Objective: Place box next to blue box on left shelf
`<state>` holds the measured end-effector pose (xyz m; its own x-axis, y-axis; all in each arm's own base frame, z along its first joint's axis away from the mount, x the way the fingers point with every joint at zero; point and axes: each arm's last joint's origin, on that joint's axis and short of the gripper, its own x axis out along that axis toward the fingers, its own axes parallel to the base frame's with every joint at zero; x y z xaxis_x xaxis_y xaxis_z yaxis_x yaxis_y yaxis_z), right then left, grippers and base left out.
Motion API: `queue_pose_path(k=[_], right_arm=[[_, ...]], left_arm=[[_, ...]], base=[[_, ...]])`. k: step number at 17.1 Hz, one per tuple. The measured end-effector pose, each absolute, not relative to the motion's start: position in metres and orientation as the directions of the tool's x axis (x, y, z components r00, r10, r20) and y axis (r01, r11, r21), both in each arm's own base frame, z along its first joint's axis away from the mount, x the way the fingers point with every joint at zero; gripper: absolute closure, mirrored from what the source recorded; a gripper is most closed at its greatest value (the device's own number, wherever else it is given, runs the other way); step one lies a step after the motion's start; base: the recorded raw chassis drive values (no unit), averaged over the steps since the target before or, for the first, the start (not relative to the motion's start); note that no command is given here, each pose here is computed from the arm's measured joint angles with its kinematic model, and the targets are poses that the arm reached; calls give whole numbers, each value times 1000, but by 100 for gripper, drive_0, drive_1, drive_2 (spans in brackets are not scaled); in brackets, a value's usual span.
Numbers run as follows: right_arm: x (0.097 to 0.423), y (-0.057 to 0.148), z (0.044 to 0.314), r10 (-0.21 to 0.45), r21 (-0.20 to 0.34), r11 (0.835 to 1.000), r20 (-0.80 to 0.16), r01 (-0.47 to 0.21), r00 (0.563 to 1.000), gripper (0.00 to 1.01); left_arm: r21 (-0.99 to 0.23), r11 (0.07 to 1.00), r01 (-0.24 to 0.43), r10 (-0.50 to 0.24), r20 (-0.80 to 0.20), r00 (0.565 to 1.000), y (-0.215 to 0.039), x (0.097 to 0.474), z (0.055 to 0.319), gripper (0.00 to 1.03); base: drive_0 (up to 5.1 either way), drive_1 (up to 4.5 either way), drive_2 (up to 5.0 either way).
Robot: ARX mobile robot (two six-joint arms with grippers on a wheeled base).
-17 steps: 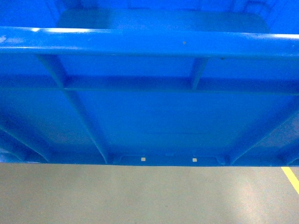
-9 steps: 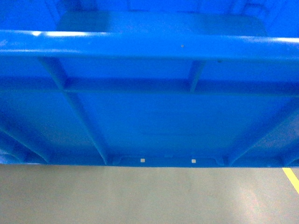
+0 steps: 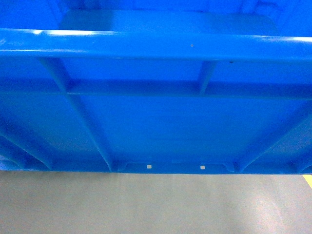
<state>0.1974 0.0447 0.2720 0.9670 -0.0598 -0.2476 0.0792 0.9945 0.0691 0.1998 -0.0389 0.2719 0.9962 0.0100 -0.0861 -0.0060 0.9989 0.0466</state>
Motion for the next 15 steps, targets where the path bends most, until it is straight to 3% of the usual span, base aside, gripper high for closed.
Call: queue_pose_path(k=[15], right_arm=[[197,45,272,-59,69,995,-248,79,967,91]], left_arm=[[46,999,-6,10,-88,996,-39,200,272,71]], base=[[-494,242,242]])
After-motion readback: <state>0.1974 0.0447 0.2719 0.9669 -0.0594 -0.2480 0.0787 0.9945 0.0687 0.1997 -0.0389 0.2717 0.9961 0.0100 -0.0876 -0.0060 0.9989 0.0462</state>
